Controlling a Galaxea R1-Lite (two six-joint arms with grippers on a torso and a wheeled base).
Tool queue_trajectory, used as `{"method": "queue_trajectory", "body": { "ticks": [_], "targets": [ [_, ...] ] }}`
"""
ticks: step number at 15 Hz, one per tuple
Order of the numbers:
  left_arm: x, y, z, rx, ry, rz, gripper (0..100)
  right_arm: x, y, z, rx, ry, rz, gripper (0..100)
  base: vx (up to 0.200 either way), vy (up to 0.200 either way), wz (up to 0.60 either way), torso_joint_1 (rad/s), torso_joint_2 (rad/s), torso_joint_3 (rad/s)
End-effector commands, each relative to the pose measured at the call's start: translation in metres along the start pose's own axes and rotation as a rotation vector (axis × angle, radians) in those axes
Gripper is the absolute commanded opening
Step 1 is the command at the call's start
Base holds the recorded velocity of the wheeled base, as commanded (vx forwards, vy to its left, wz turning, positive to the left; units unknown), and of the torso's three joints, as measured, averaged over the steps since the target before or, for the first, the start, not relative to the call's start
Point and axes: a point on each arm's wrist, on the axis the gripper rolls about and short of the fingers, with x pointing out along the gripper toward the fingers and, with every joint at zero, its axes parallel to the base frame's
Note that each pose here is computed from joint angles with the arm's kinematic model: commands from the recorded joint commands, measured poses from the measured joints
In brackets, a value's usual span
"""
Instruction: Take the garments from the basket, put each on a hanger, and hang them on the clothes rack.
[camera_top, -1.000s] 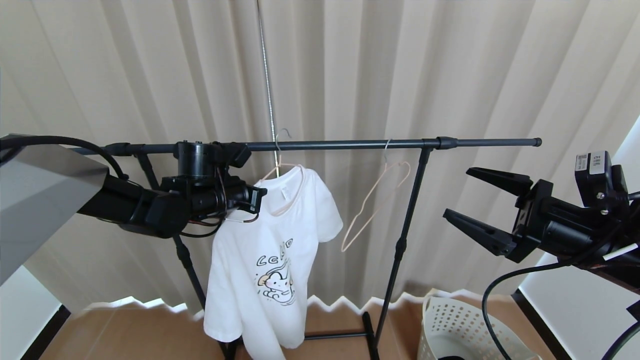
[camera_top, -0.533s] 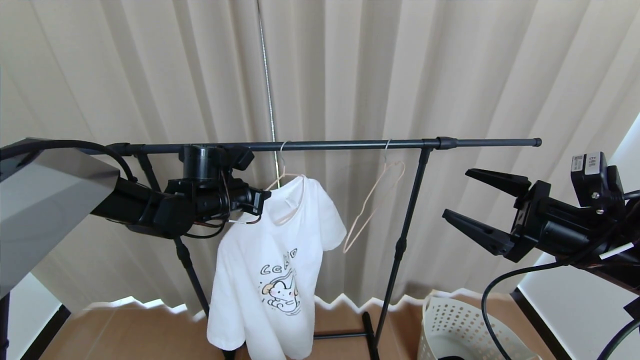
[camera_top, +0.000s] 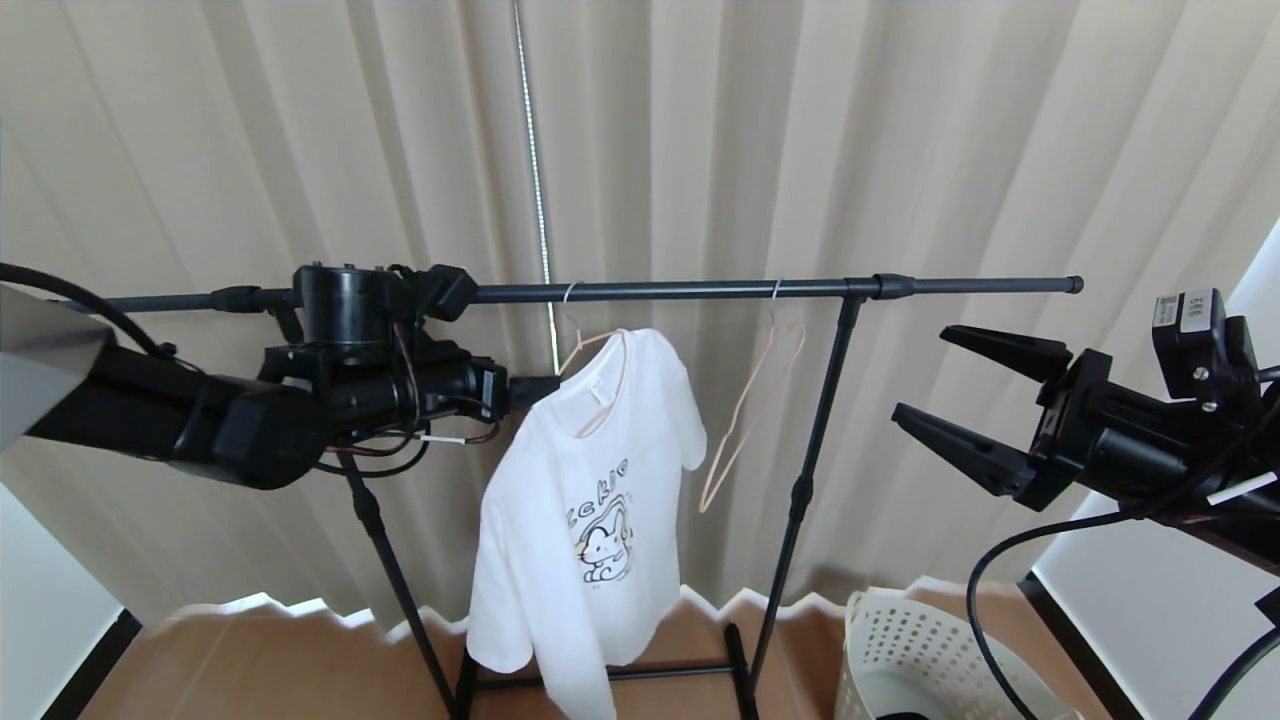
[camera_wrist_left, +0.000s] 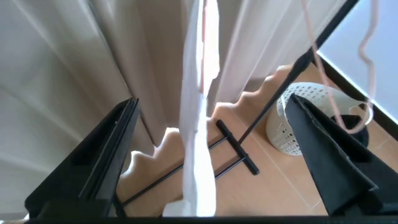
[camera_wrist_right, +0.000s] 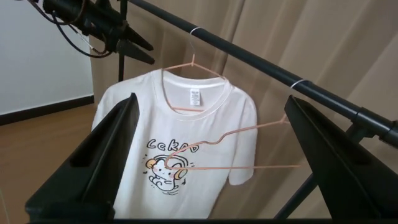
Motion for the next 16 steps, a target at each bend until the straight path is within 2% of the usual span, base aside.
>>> {"method": "queue_trajectory", "body": {
  "ticks": [1, 2, 4, 6, 7, 8, 10, 12, 13, 14, 16],
  "targets": [
    [-0.092, -0.033, 0.018, 0.037, -0.108, -0.058, 100, -0.016, 0.0, 0.03, 0.024, 0.035, -0.034, 100, 0.0, 0.0, 0.0, 0.0, 0.0, 0.0],
    [-0.117, -0.042, 0.016, 0.041, -0.14, -0.076, 100, -0.023, 0.001, 0.042, 0.054, 0.073, -0.066, 100, 0.0, 0.0, 0.0, 0.0, 0.0, 0.0],
    [-0.168, -0.059, 0.007, 0.039, -0.209, -0.078, 100, -0.038, 0.009, 0.064, 0.091, 0.159, -0.266, 100, 0.0, 0.0, 0.0, 0.0, 0.0, 0.0],
    [-0.195, -0.065, -0.008, 0.041, -0.219, -0.043, 100, -0.046, 0.015, 0.07, 0.079, 0.155, -0.331, 100, 0.0, 0.0, 0.0, 0.0, 0.0, 0.0],
    [-0.215, -0.069, -0.027, 0.027, -0.2, 0.004, 100, -0.061, 0.026, 0.066, 0.075, 0.165, -0.395, 100, 0.0, 0.0, 0.0, 0.0, 0.0, 0.0],
    [-0.221, -0.07, -0.038, 0.013, -0.172, 0.055, 100, -0.074, 0.038, 0.061, 0.071, 0.176, -0.457, 100, 0.0, 0.0, 0.0, 0.0, 0.0, 0.0],
    [-0.232, -0.071, -0.059, -0.012, -0.127, 0.188, 100, -0.101, 0.067, 0.034, 0.074, 0.238, -0.544, 100, 0.0, 0.0, 0.0, 0.0, 0.0, 0.0],
    [-0.241, -0.073, -0.072, -0.02, -0.115, 0.213, 100, -0.127, 0.093, 0.004, 0.084, 0.289, -0.541, 100, 0.0, 0.0, 0.0, 0.0, 0.0, 0.0],
    [-0.242, -0.073, -0.077, -0.021, -0.107, 0.224, 100, -0.132, 0.099, -0.003, 0.089, 0.299, -0.538, 100, 0.0, 0.0, 0.0, 0.0, 0.0, 0.0],
    [-0.25, -0.077, -0.091, -0.005, -0.099, 0.246, 100, -0.146, 0.113, -0.019, 0.098, 0.321, -0.54, 100, 0.0, 0.0, 0.0, 0.0, 0.0, 0.0],
    [-0.258, -0.084, -0.124, -0.017, -0.039, 0.247, 100, -0.161, 0.127, -0.023, 0.087, 0.301, -0.564, 100, 0.0, 0.0, 0.0, 0.0, 0.0, 0.0]
  ]
}}
